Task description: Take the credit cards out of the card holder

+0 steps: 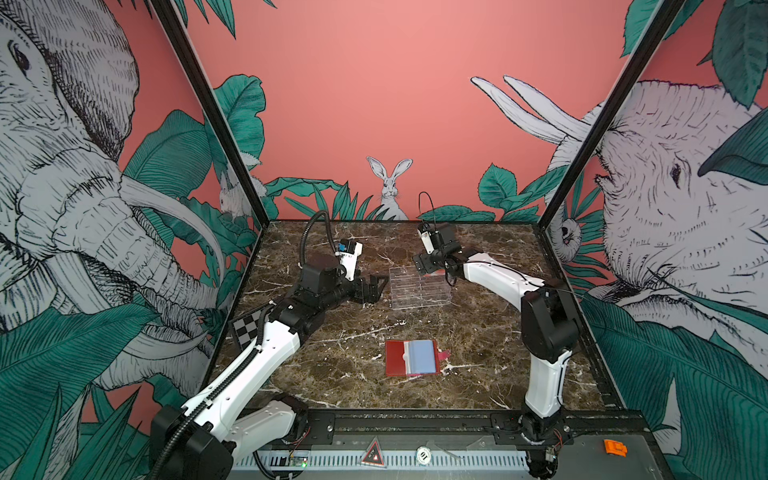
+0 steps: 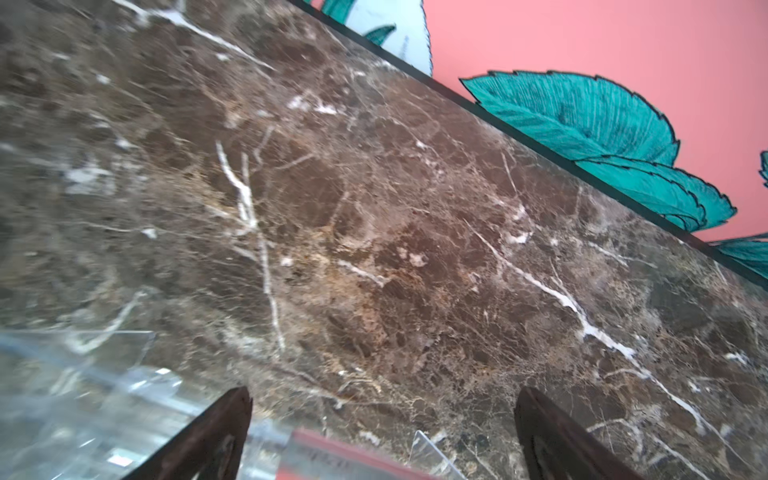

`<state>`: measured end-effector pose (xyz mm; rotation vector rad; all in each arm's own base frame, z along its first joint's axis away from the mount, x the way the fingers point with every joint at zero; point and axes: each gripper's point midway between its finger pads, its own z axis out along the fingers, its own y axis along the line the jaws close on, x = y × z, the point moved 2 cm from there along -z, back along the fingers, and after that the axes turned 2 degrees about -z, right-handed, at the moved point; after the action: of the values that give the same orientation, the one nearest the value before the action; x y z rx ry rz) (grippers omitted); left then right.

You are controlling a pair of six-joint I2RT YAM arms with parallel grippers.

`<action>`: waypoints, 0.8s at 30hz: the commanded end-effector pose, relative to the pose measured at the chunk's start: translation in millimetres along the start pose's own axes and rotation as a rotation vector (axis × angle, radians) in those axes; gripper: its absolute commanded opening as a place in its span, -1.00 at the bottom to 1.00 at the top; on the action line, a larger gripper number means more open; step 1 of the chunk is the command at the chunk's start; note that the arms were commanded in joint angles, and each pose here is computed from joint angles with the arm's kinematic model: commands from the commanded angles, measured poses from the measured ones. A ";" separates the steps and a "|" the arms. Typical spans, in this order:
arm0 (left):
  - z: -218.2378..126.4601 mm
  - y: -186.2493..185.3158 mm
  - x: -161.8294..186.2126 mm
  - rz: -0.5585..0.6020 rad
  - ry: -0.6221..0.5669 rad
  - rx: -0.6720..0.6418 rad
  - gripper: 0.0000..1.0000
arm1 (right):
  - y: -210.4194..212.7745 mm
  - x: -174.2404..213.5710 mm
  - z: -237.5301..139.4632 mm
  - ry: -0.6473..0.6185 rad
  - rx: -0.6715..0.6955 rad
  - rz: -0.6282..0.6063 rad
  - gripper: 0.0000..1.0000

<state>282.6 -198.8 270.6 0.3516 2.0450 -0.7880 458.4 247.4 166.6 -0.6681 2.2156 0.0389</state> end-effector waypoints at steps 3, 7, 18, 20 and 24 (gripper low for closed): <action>-9.3 -0.9 -5.6 0.009 -0.032 -0.007 0.98 | -3.7 -49.0 -56.7 -0.207 -0.046 0.043 0.96; -13.6 2.7 -10.9 0.023 -0.062 -0.040 0.98 | -16.9 -53.5 -90.8 -0.287 -0.039 0.078 0.96; -36.2 46.8 -15.6 0.020 -0.133 -0.336 0.98 | -84.7 22.5 -164.9 -0.379 0.067 0.265 0.96; -39.5 62.9 -11.1 0.014 -0.134 -0.419 0.98 | -92.9 41.7 -175.3 -0.389 0.100 0.290 0.96; -53.6 96.9 -5.1 -0.003 -0.163 -0.570 0.98 | -109.6 85.2 -190.5 -0.414 0.167 0.381 0.96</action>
<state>300.7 -123.6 270.4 0.0610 2.0008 -0.3701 339.2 83.8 247.7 -0.2104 1.9576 0.1502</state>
